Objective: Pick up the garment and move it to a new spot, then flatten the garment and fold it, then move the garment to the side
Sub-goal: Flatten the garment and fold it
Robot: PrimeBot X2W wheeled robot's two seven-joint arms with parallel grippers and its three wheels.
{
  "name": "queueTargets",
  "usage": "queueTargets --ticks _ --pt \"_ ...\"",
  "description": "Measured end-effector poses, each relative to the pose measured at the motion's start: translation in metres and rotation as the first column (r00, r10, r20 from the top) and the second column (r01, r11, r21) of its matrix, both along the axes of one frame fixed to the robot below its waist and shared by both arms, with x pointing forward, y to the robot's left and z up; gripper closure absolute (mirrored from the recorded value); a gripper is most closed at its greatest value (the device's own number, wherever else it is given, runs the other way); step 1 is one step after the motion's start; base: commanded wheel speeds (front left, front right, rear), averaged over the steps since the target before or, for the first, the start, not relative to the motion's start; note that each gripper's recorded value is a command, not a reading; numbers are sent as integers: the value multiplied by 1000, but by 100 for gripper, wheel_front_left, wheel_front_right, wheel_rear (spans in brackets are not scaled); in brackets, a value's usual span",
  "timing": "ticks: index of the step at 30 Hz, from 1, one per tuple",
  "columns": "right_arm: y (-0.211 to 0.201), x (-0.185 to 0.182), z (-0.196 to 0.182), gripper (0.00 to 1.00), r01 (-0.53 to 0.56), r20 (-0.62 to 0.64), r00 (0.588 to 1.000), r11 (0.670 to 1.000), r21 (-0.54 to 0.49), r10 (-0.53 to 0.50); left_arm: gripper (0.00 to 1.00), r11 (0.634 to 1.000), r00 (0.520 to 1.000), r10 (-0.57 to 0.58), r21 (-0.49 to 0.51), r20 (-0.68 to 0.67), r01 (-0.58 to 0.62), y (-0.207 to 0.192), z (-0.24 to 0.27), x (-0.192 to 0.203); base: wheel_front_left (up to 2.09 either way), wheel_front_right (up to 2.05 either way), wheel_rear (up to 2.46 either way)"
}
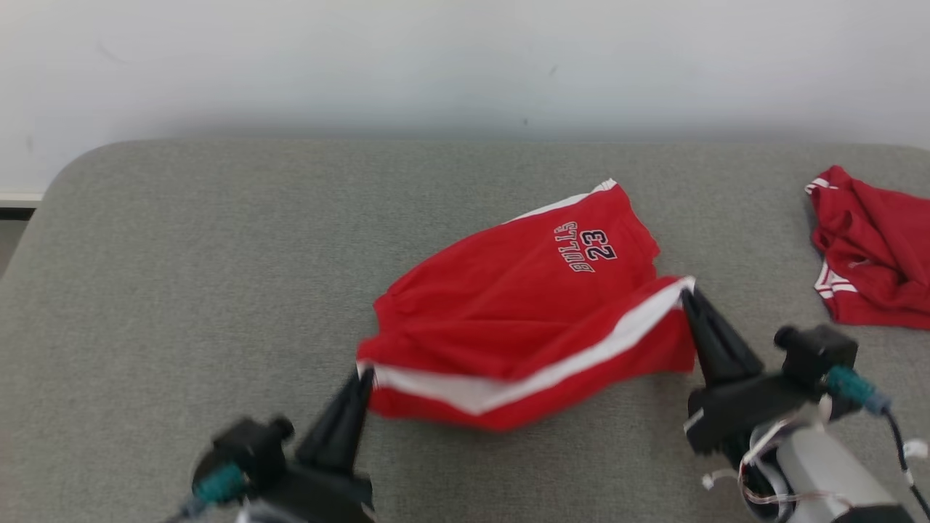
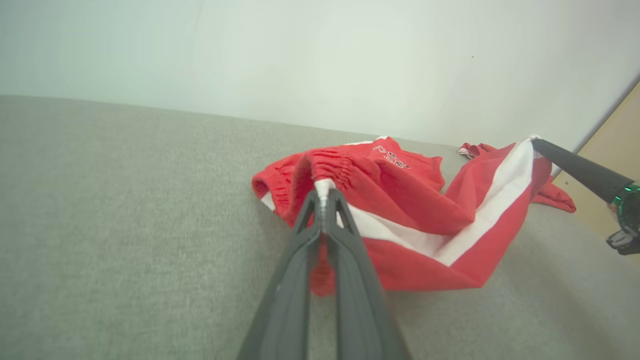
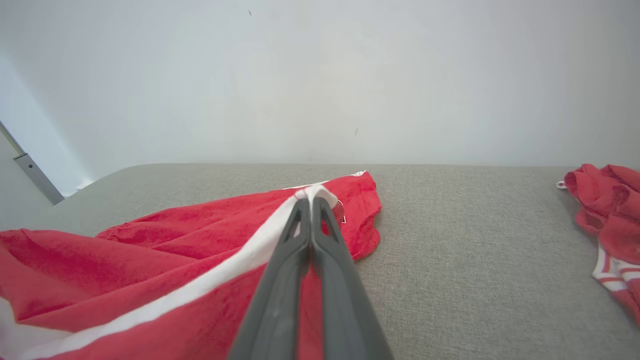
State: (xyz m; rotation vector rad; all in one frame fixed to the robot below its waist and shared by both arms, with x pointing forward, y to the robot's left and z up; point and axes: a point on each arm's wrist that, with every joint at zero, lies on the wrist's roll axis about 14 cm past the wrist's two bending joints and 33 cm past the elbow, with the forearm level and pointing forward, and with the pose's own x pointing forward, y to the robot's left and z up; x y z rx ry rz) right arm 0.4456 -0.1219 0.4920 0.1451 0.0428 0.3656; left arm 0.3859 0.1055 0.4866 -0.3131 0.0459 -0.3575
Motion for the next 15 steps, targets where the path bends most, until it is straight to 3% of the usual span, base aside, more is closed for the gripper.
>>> queueTargets --ticks 6,15 --pt "-1 38 65 100 5 144 989 994 108 -20 100 998 976 -66 29 207 62 -3 76 61 0 0 0" --pt "-17 136 186 100 0 339 937 973 229 -80 100 990 904 -138 43 405 132 -12 218 179 0 0 0"
